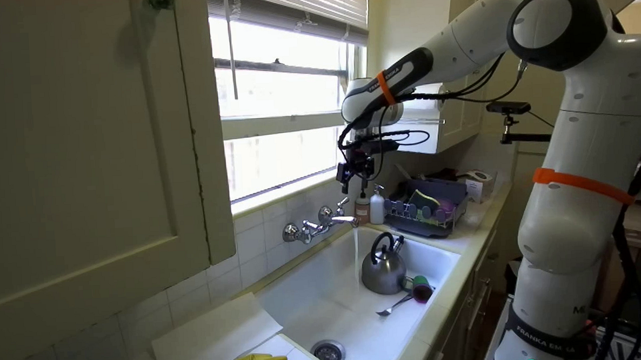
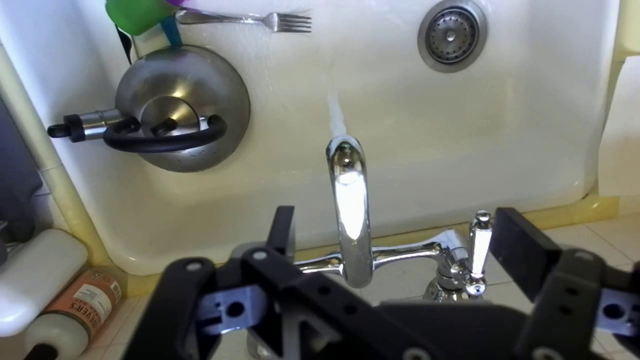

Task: Open then close the tap

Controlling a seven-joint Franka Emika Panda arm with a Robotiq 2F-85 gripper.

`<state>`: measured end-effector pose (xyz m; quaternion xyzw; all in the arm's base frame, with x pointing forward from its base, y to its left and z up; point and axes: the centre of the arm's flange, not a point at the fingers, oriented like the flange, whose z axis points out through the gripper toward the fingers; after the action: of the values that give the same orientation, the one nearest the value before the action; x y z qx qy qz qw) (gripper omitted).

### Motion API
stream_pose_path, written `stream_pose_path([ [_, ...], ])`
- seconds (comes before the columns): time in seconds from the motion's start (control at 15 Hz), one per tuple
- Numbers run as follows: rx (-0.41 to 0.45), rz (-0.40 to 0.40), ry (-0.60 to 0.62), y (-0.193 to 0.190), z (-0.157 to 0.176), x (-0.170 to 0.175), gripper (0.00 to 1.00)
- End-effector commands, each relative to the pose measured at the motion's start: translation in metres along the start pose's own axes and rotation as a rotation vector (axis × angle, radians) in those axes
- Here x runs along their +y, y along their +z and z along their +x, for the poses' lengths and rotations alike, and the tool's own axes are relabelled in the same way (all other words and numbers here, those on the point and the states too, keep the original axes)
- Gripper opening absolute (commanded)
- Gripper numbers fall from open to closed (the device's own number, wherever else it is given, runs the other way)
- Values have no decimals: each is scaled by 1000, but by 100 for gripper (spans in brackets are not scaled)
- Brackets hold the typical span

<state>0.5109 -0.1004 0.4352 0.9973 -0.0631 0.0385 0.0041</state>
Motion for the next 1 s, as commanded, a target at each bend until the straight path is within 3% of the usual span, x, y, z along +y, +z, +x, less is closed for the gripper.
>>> stream_pose_path([
  [0.0, -13, -26, -42, -2, -28, 8, 100],
  [0.53, -26, -25, -49, 4, -29, 4, 100],
  [0.93, -8, -5, 15, 21, -7, -33, 100],
])
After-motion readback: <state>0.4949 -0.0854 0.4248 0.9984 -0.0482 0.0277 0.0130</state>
